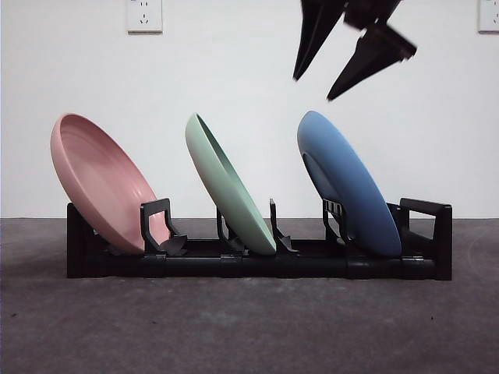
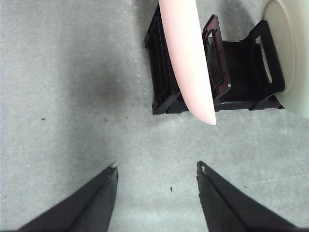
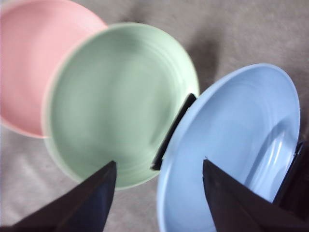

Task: Place the plate

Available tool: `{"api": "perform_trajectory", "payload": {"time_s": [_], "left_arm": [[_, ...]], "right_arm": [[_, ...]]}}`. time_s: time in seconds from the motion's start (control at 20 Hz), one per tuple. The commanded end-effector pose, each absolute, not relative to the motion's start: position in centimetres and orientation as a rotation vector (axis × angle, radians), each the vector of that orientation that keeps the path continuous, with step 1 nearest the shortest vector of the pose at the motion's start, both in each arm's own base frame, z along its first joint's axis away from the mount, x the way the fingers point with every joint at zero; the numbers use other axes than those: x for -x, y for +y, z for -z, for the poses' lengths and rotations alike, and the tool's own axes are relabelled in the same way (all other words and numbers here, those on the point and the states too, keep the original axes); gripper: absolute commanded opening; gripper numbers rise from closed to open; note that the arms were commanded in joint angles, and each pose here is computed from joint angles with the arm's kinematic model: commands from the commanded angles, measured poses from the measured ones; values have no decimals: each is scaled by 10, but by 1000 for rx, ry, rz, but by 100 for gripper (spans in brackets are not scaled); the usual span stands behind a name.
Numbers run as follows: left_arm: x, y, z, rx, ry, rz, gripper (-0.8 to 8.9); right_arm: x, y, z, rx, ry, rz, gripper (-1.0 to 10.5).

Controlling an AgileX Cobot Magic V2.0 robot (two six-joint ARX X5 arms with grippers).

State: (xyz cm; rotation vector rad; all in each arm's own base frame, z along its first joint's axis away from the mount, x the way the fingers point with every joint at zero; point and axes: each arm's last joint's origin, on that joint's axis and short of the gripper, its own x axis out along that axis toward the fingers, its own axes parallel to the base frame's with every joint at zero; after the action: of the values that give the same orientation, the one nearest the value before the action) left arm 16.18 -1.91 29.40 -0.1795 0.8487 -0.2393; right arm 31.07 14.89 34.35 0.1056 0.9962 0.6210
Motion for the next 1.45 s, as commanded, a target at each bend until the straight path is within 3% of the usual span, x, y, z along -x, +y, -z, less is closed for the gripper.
{"api": "perform_trajectory", "payload": {"time_s": [0.05,0.45,0.8,1.05,1.45], "left_arm": [[-164,-20,-300,179,824,245,259],[-165,-20,-302,177,798,248,259],[-165,-20,-302,177,798,248,258],[-165,-20,-302,177,798,248,258],[-165,-20,-302,177,802,247,258]], "right_arm": [[-318,158,-338,-98,1015,-627,273],[-325,169,-317,-40,1076,-596,190],[-325,169,-316,-39,1088,-594,14],[-325,169,-317,-44,1089,-599,14],[-319,173,-348,-175,1081,-806,14]]}}
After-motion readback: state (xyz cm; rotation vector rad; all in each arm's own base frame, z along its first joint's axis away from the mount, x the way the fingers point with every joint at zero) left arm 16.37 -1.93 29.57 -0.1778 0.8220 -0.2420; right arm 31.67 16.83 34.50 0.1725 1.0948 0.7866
